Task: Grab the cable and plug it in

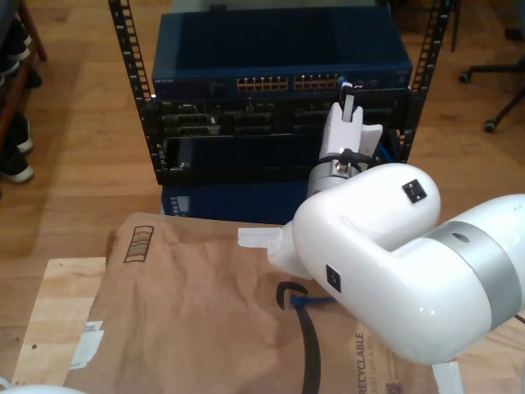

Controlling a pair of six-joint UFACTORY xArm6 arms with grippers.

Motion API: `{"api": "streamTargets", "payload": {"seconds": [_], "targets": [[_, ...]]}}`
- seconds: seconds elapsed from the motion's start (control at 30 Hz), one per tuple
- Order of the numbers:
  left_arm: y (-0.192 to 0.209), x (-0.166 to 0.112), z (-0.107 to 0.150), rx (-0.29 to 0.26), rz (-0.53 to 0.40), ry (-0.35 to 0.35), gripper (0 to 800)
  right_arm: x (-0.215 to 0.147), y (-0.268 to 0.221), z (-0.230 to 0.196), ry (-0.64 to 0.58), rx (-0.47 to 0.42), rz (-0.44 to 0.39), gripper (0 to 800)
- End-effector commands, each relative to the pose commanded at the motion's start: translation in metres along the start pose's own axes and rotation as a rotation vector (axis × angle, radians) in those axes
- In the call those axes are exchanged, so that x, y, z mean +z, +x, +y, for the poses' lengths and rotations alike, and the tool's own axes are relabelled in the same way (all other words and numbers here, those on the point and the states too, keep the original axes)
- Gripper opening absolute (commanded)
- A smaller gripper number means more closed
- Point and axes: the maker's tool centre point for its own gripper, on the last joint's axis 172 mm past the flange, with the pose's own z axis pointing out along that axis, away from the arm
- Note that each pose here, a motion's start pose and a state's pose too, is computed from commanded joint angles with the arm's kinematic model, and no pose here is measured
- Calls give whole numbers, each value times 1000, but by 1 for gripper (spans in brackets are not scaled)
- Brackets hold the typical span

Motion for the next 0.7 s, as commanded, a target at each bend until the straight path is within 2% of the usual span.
{"api": "streamTargets", "payload": {"seconds": [0.7], "targets": [[0, 0, 0, 0, 0, 0, 799, 2, -1, -1, 6, 4, 0, 0]]}}
